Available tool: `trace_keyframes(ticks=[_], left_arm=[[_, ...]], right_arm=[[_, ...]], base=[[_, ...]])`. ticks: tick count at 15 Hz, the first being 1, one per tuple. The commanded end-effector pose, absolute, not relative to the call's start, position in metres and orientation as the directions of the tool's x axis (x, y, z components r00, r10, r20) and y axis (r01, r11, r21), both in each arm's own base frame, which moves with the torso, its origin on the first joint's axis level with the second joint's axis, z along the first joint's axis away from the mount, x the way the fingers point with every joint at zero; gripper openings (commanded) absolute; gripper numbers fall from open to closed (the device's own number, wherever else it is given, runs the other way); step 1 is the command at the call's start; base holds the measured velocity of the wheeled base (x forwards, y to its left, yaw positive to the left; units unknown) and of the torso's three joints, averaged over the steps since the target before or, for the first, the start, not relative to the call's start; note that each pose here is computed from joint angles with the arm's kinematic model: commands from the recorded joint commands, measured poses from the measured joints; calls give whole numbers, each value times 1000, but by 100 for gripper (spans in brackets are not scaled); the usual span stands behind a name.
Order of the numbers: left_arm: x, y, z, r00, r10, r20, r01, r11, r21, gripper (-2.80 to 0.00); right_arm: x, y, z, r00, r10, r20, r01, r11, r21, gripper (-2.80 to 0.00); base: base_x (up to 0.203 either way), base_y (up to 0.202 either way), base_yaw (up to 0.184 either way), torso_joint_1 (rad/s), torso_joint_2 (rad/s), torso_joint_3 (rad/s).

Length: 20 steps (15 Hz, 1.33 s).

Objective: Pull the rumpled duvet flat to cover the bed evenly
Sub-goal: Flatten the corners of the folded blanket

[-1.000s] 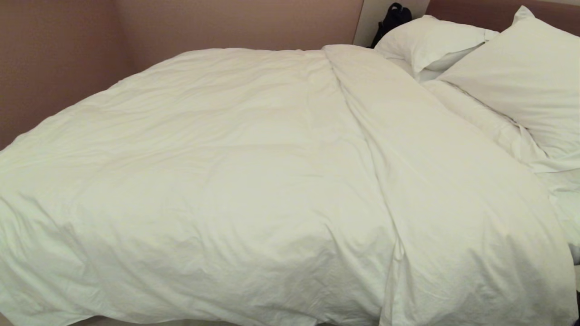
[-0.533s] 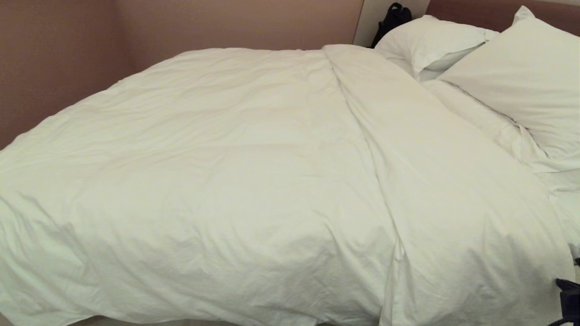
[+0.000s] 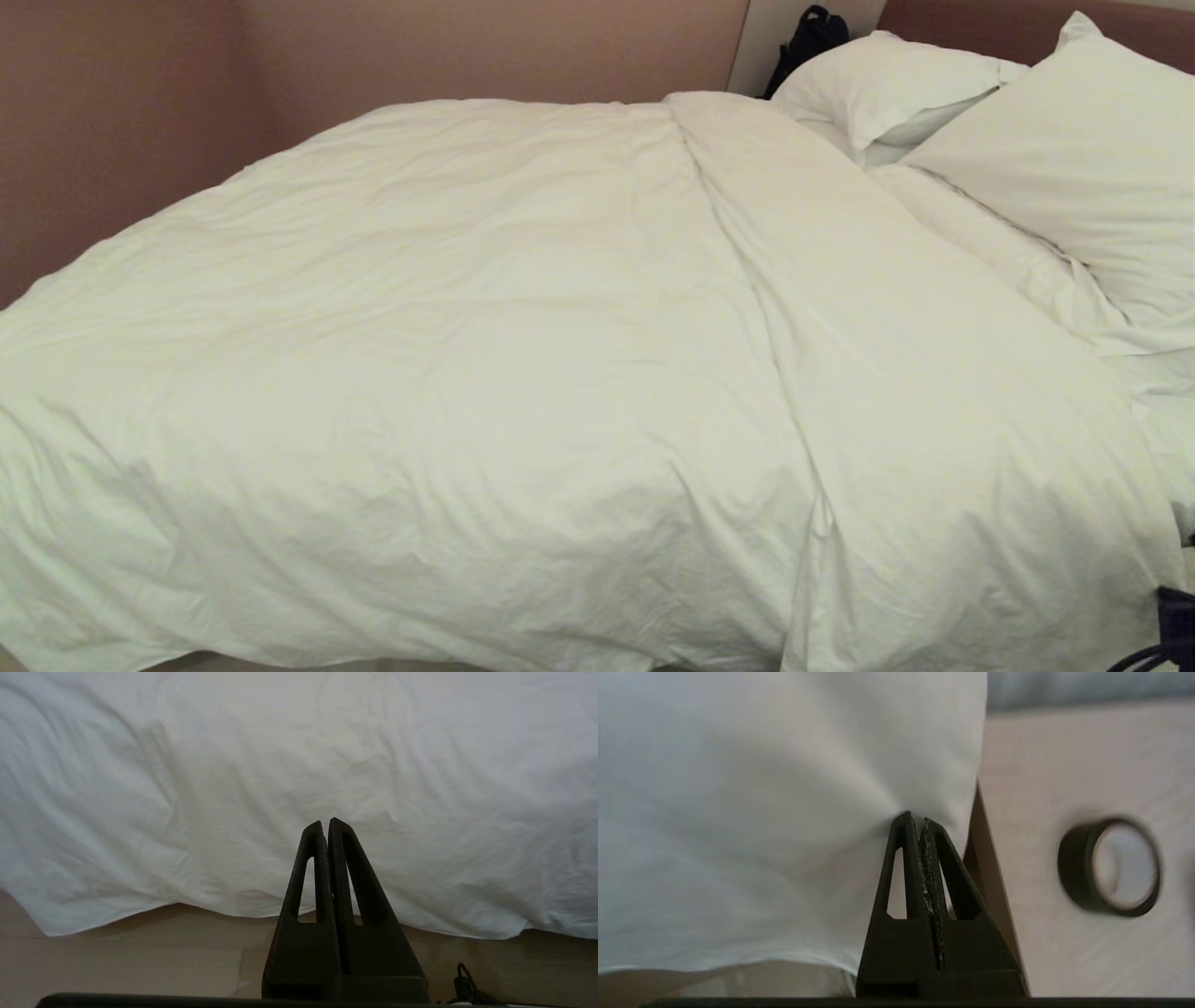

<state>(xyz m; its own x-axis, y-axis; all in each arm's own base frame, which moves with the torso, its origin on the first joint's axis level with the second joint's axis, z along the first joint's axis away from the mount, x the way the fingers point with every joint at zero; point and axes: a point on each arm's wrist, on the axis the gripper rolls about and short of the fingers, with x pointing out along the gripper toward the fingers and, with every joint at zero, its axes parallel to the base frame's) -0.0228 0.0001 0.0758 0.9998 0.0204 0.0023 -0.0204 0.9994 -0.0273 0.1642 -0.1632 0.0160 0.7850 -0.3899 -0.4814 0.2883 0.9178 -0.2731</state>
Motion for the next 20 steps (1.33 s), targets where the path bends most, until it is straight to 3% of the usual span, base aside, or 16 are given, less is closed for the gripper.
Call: trace_keyframes(ticks=[1,4,11,14,20], left_arm=[[-23,0,76,1000,21,3,-21,999,-28,-280],[-23,0,76,1000,21,3,-21,999,-28,-280],[-23,0,76,1000,21,3,-21,999,-28,-280],[-23,0,76,1000,21,3,-21,999,-28,-280],[-23,0,76,1000,21,3,-21,999,-28,-280]], right_arm=[[164,-173,-12,736,-384,-557,297,923,-243,-280],[168,-184,-51,688,-349,-636,289,936,-201,-280],[164,-181,-82,642,-289,-710,221,957,-189,-280],[159,-175,-68,650,-294,-701,224,955,-193,-280],[146,-158,6,734,-390,-556,247,916,-317,-280]], base=[[0,0,0,0,0,0],[0,0,0,0,0,0],[0,0,0,0,0,0],[0,0,0,0,0,0],[0,0,0,0,0,0]])
